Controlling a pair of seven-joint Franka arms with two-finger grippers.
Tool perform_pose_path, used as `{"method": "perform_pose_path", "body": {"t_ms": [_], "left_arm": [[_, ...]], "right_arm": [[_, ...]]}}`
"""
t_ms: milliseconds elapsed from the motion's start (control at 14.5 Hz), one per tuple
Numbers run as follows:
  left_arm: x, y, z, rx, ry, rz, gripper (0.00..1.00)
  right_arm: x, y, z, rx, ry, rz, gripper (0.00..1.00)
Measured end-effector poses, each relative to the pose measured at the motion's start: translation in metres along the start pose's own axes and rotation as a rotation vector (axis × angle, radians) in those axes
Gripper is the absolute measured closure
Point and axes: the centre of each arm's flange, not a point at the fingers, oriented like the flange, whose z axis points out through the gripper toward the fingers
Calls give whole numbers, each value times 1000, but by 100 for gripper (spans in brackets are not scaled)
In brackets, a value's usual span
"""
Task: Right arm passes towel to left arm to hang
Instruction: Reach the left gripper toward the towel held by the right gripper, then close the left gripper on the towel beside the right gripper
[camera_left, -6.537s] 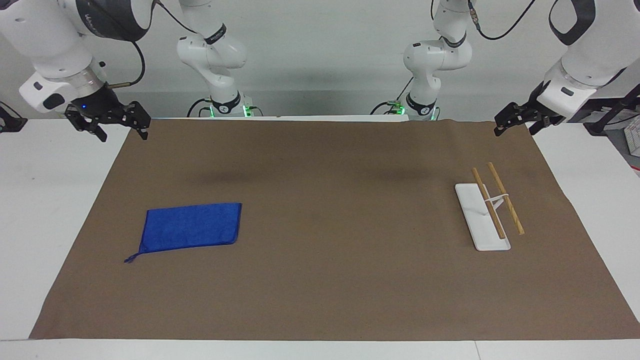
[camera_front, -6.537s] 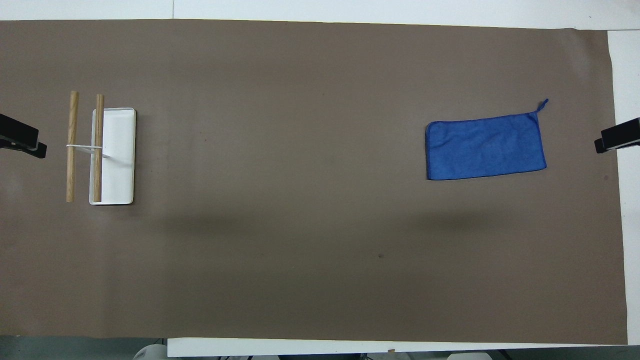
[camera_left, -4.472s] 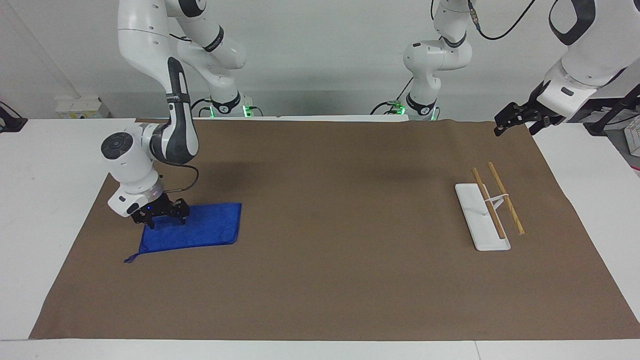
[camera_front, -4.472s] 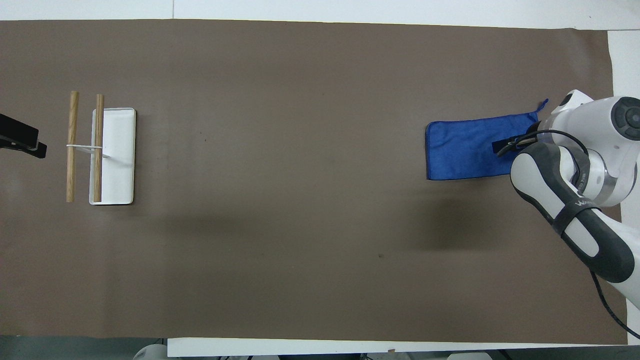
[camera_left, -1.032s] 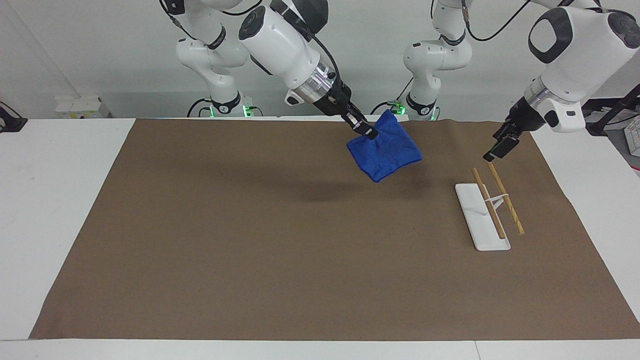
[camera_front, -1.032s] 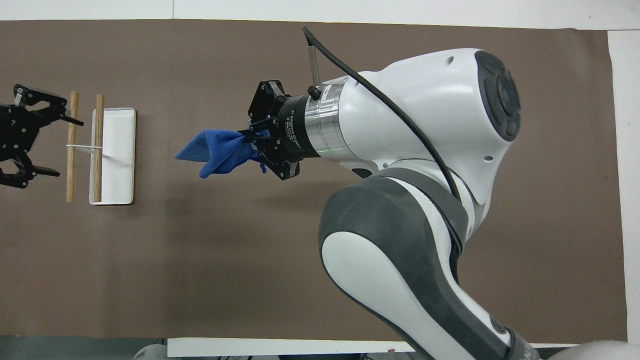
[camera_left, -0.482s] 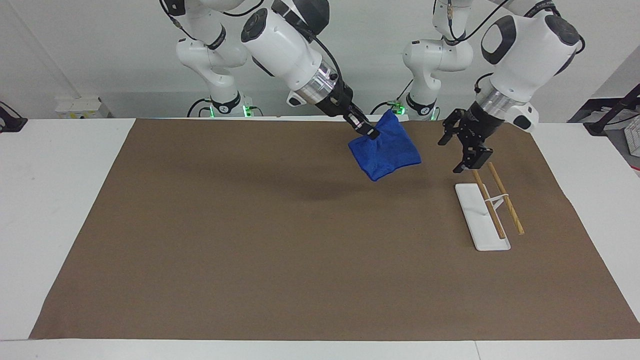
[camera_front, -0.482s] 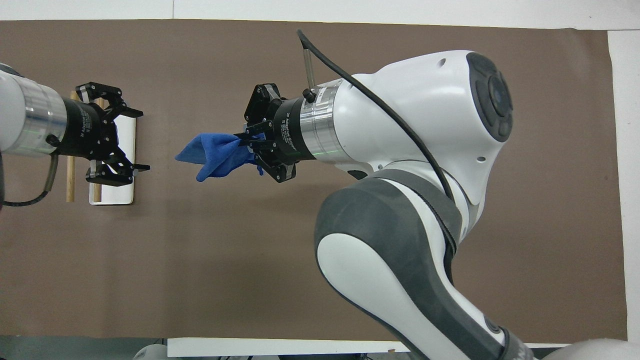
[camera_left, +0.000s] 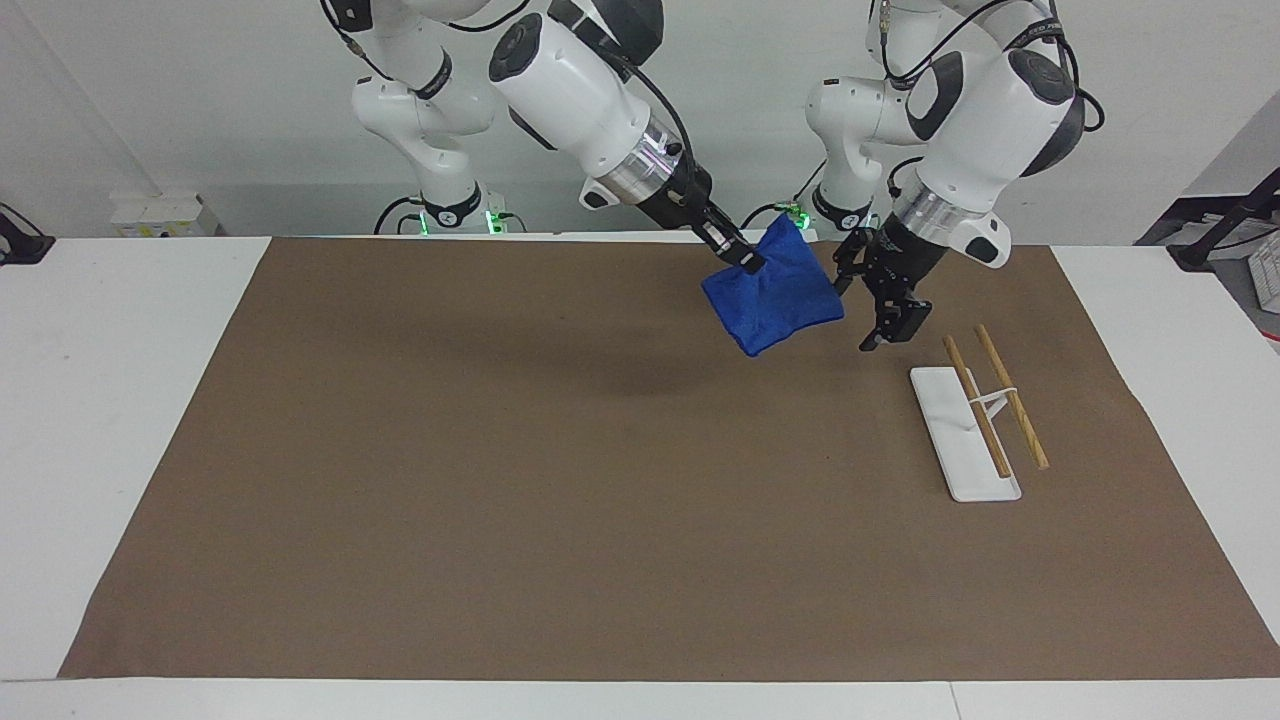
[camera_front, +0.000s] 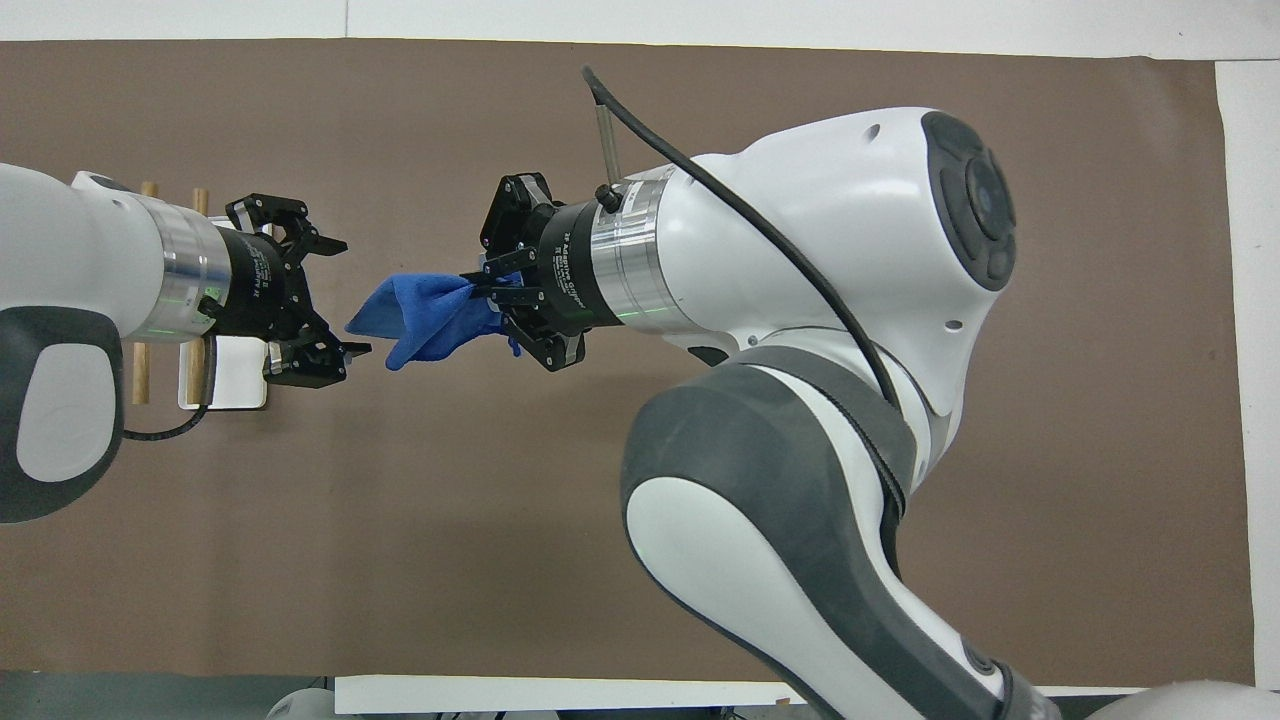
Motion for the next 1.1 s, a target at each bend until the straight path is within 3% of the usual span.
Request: {"method": "perform_pose_path", "body": {"t_ms": [275, 344, 482, 619, 963, 1101], "left_arm": [[-13, -11, 8, 10, 1, 11, 2], [-14, -12, 8, 11, 1, 9, 8], [-16, -15, 10, 15, 3, 14, 31], [-16, -18, 13, 20, 6, 16, 38], [-14, -20, 14, 23, 8, 15, 96], [-13, -19, 12, 17, 5, 14, 97]], "right_arm": [[0, 0, 0, 0, 0, 0, 94], [0, 0, 0, 0, 0, 0, 94], [0, 0, 0, -1, 0, 1, 94], [0, 0, 0, -1, 0, 1, 94], [0, 0, 0, -1, 0, 1, 94], [0, 0, 0, -1, 0, 1, 94]]}}
